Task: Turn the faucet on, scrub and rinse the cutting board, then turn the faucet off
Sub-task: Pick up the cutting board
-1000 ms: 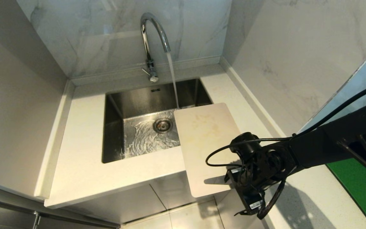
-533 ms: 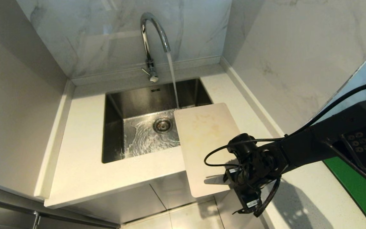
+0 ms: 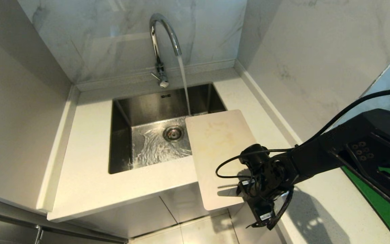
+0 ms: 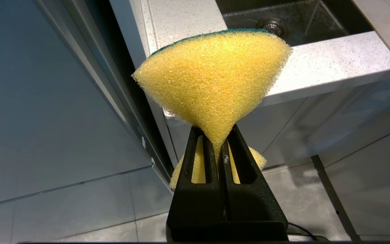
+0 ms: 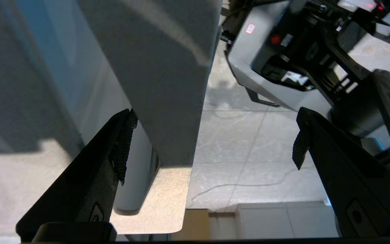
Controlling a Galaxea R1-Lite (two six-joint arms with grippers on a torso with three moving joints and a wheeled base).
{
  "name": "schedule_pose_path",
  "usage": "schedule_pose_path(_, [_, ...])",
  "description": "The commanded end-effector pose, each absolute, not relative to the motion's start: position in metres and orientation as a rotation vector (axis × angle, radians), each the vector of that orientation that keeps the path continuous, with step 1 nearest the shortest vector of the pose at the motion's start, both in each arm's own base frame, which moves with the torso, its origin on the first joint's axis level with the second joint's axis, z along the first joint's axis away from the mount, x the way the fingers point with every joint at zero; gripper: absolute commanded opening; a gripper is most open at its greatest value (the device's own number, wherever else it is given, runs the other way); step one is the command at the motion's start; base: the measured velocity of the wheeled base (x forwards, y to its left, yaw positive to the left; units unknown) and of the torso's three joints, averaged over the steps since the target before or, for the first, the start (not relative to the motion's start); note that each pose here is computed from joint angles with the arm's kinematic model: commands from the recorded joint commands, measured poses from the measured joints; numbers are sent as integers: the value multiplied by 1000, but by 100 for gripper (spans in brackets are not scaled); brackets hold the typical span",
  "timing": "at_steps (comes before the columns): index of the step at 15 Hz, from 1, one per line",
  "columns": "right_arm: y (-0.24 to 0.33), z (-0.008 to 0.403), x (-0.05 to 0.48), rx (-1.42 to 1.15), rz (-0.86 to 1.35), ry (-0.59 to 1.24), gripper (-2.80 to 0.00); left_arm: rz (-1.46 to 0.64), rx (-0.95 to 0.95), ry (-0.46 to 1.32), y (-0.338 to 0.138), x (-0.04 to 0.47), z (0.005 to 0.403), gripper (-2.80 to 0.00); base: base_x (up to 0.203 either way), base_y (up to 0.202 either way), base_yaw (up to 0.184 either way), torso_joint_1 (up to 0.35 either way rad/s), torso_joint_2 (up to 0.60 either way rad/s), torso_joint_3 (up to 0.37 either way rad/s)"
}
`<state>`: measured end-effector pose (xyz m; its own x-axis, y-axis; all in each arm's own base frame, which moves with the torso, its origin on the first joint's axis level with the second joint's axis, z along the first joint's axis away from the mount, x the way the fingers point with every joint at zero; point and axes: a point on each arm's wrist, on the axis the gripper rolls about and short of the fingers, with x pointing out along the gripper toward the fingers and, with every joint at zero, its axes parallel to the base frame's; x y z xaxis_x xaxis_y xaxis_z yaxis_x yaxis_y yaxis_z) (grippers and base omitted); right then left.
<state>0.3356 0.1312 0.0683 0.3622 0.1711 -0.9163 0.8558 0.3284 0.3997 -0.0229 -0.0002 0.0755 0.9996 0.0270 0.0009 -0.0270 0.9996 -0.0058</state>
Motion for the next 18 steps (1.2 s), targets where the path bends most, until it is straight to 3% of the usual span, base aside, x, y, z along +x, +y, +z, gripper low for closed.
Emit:
schedule_pose_path(1, [133, 61, 340, 1159, -633, 1127, 0, 28, -6, -3, 0, -23, 75, -280, 0, 0, 0, 0, 0, 0])
schedule_pose_path(16, [132, 53, 342, 1116, -686, 1158, 0, 28, -6, -3, 0, -23, 75, -280, 0, 0, 0, 0, 0, 0])
schedule_pose_path(17, [132, 53, 342, 1114, -689, 1154, -280, 28, -6, -2, 0, -23, 75, -280, 0, 0, 0, 0, 0, 0])
schedule_pose_path(18, [132, 53, 343, 1104, -696, 1139, -280, 28, -6, -3, 0, -23, 75, -280, 0, 0, 0, 0, 0, 0])
